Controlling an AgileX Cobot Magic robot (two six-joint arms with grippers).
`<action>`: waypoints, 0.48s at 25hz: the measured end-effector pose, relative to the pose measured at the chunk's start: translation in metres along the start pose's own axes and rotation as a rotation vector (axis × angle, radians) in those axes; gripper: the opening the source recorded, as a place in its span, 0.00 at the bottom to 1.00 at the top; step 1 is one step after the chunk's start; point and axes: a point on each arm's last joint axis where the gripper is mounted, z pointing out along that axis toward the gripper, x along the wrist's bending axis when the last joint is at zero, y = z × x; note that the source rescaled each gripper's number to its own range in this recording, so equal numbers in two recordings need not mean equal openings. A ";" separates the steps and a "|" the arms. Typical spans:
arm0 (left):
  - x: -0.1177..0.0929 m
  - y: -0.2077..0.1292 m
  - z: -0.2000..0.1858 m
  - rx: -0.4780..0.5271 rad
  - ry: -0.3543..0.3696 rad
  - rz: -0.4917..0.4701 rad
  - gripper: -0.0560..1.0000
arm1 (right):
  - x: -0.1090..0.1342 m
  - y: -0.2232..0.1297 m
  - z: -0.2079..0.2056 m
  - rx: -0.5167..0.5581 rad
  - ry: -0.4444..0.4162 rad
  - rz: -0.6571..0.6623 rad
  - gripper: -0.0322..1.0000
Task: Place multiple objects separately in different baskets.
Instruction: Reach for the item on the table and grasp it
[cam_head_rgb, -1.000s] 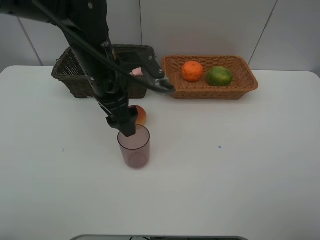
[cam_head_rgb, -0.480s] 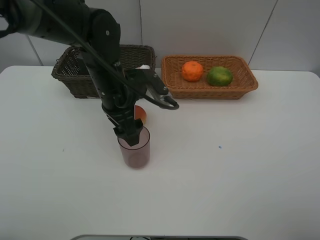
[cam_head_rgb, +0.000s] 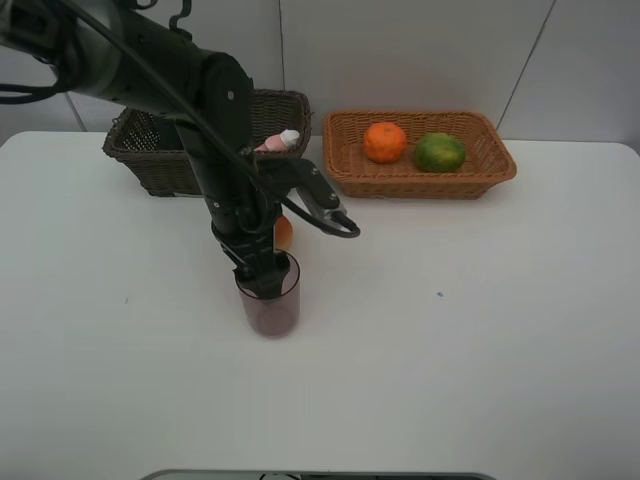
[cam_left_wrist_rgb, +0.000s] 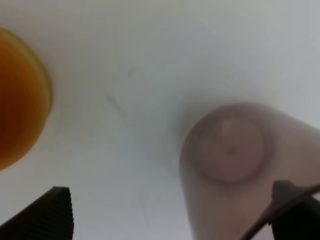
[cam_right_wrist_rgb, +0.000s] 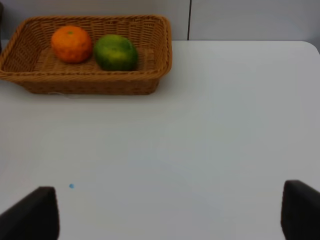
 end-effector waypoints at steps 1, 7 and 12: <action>0.001 0.001 0.000 -0.008 0.005 0.000 1.00 | 0.000 0.000 0.000 0.000 0.000 0.000 0.89; 0.000 0.002 0.000 -0.020 0.004 -0.008 0.99 | 0.000 0.000 0.000 0.000 0.000 0.000 0.89; 0.000 0.002 0.000 -0.025 0.003 -0.011 0.76 | 0.000 0.000 0.000 0.000 0.000 0.000 0.89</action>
